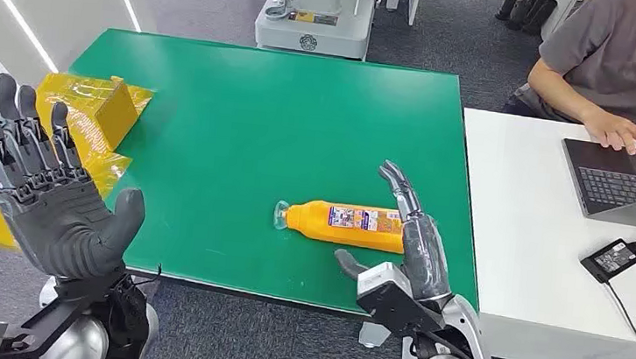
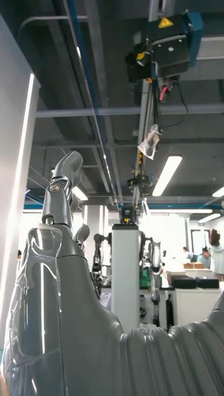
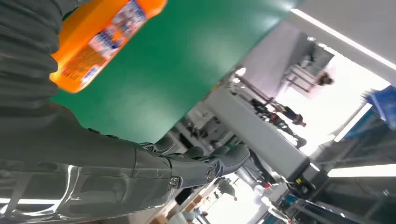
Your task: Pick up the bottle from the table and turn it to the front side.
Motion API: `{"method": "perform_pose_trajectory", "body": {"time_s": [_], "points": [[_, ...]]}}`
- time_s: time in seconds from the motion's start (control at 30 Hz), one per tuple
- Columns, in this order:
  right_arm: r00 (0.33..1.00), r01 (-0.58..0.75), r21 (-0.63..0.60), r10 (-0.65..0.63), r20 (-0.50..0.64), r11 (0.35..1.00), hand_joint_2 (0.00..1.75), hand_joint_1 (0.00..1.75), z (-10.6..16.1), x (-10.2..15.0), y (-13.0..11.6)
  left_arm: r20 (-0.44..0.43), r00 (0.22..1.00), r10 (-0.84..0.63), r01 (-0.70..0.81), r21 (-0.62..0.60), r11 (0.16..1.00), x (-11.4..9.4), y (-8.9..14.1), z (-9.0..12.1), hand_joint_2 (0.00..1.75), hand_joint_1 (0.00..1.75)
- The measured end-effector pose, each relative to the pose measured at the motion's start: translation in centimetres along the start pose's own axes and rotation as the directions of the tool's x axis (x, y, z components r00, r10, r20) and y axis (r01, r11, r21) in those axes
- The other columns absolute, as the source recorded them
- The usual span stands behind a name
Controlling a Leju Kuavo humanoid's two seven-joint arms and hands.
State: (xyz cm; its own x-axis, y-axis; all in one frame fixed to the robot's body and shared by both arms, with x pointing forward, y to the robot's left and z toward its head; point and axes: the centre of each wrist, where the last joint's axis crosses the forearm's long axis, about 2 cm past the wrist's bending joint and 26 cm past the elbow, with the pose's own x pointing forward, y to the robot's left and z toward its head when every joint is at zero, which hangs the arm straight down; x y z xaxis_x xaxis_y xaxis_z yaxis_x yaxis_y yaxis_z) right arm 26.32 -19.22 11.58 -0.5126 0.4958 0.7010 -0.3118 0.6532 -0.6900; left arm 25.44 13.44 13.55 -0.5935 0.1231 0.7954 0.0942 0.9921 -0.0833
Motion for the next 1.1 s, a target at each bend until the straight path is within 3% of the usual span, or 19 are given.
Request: {"method": "perform_pose_trajectory", "body": {"time_s": [0.37, 0.63, 1.1], "points": [[0.986, -0.110, 0.222, 0.134, -0.095, 0.969, 1.75, 0.00, -1.5, -3.4, -2.6, -0.012, 1.000, 0.020, -0.020, -0.037, 0.999, 0.1, -0.3, 0.0, 1.75, 0.00], [0.955, -0.168, 0.420, 0.253, -0.156, 0.892, 1.75, 0.00, -2.0, -7.1, -4.6, -0.025, 0.999, 0.042, -0.044, -0.055, 0.998, 0.0, -0.6, 0.0, 1.75, 0.00], [0.883, -0.170, 0.678, 0.416, -0.218, 0.716, 1.75, 0.00, -8.8, -9.9, -12.0, -0.038, 0.998, 0.058, -0.059, -0.028, 0.998, 0.1, -1.1, -0.7, 1.75, 0.00]]}}
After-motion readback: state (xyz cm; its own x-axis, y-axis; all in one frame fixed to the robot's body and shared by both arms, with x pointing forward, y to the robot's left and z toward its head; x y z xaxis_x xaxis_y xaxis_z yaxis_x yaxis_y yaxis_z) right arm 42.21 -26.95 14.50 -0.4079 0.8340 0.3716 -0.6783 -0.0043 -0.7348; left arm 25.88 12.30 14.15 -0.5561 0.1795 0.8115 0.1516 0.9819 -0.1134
